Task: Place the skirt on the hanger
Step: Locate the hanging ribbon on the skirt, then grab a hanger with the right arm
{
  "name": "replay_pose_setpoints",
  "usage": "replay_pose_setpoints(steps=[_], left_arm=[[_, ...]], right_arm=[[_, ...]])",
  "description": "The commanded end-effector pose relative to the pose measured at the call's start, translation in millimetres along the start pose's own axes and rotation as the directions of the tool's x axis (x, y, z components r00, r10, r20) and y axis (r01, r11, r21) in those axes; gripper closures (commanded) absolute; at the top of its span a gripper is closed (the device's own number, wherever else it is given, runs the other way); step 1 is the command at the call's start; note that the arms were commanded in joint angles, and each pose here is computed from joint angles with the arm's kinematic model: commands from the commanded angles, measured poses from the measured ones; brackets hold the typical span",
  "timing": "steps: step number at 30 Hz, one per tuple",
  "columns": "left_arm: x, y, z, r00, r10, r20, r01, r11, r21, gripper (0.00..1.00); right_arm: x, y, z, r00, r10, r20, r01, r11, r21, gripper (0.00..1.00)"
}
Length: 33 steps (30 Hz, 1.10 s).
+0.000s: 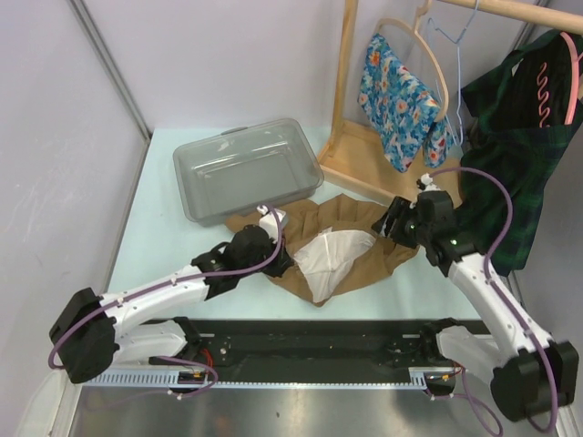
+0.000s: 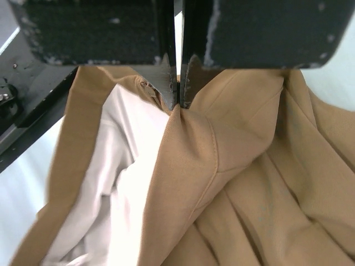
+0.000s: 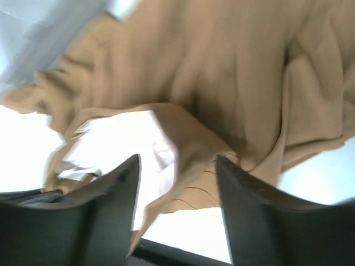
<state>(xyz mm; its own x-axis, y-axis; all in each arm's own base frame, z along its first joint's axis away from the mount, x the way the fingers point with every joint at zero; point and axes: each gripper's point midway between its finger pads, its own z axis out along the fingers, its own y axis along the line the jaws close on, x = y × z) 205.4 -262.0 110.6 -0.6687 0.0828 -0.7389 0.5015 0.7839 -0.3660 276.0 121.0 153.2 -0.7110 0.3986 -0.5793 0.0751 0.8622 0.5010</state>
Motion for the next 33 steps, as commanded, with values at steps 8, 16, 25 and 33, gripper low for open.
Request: replay_pose_setpoints(steps=[8, 16, 25, 33], left_arm=[[-38, -20, -8, 0.997, 0.057, 0.054, -0.060, 0.997, 0.050, 1.00], [-40, -21, -7, 0.996, 0.075, 0.048, -0.077, 0.996, 0.048, 1.00], [-42, -26, -10, 0.995, 0.075, 0.059, -0.080, 0.994, 0.079, 1.00], [-33, -24, -4, 0.997, 0.059, 0.042, -0.062, 0.995, 0.081, 1.00]], right_arm=[[-88, 86, -126, 0.857, -0.168, 0.488, 0.330, 0.906, -0.266, 0.22], [-187, 127, -225, 0.622, -0.209, 0.755, 0.447, 0.886, -0.122, 0.28], [-306, 122, -238, 0.574, -0.177, 0.799, 0.395, 0.915, -0.081, 0.31], [-382, 83, -182, 0.659, -0.206, 0.723, 0.437, 0.888, -0.145, 0.37]])
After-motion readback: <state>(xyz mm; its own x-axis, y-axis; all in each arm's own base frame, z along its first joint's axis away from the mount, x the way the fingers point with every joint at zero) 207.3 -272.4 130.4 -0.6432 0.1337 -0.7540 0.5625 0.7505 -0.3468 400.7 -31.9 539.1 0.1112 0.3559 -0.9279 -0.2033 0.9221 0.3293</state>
